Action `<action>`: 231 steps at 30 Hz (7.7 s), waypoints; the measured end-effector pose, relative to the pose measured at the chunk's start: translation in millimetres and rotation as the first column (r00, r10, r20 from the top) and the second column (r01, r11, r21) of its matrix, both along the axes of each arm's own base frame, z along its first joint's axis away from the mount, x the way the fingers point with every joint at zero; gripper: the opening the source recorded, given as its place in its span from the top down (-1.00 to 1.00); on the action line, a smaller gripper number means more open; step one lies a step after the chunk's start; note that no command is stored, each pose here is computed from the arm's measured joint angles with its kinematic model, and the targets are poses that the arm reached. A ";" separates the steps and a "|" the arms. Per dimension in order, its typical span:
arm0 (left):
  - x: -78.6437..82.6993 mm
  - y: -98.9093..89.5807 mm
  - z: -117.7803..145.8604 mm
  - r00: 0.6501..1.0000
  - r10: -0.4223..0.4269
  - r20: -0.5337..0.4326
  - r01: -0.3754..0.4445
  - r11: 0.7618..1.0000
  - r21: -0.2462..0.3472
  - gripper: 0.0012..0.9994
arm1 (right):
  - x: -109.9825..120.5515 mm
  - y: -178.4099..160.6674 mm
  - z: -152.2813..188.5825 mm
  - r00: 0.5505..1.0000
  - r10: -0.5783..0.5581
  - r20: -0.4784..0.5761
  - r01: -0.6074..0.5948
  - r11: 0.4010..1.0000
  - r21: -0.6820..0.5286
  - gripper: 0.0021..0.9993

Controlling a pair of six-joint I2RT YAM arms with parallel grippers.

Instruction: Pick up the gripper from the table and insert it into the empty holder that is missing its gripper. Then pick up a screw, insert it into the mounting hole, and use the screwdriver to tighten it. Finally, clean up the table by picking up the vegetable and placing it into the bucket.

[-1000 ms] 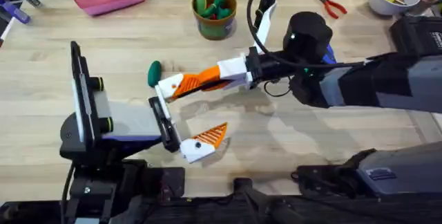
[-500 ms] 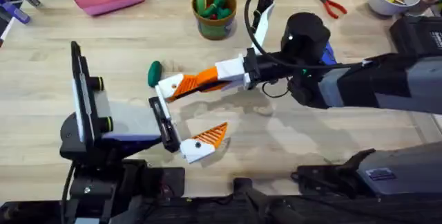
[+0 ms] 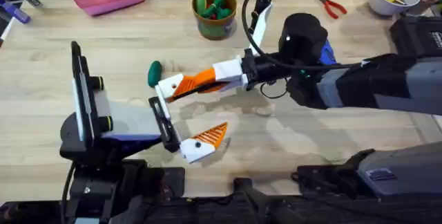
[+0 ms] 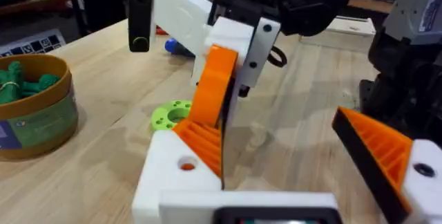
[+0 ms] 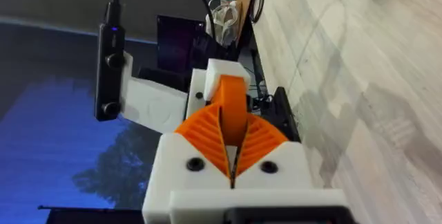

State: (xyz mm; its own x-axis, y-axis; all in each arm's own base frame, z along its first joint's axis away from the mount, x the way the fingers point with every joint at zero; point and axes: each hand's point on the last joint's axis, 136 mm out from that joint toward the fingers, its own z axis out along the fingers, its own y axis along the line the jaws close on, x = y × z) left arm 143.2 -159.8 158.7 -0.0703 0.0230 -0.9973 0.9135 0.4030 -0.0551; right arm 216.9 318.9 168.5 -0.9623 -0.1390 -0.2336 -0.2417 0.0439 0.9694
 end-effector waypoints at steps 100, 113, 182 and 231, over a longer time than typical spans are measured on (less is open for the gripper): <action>-0.3 -0.2 0.1 1.000 -0.004 0.026 0.003 1.000 0.011 -0.97 | 71.6 -114.9 21.0 0.902 -0.357 0.245 0.432 0.766 -0.475 -0.99; -0.3 -0.2 0.1 1.000 -0.004 0.026 0.003 1.000 0.011 -0.97 | 63.5 -160.0 51.9 0.851 0.063 0.521 0.459 0.394 -0.796 -0.88; -0.5 -0.3 0.2 1.000 -0.005 0.026 0.005 1.000 0.011 -0.97 | 89.8 -101.2 -110.0 0.918 0.277 0.283 0.239 0.182 -0.954 0.64; -0.8 -0.4 0.3 1.000 -0.006 0.026 0.006 1.000 0.011 -0.98 | 87.3 -101.6 -110.4 0.920 0.281 0.274 0.231 0.178 -0.957 1.00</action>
State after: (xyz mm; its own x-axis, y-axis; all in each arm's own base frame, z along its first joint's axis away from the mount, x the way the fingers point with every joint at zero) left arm 142.4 -160.2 159.0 -0.0442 0.0338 -0.9984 0.9171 0.3977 -0.0272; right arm 304.2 217.2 58.2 -0.8432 -0.5151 -0.1541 -0.5196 0.8543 -0.0126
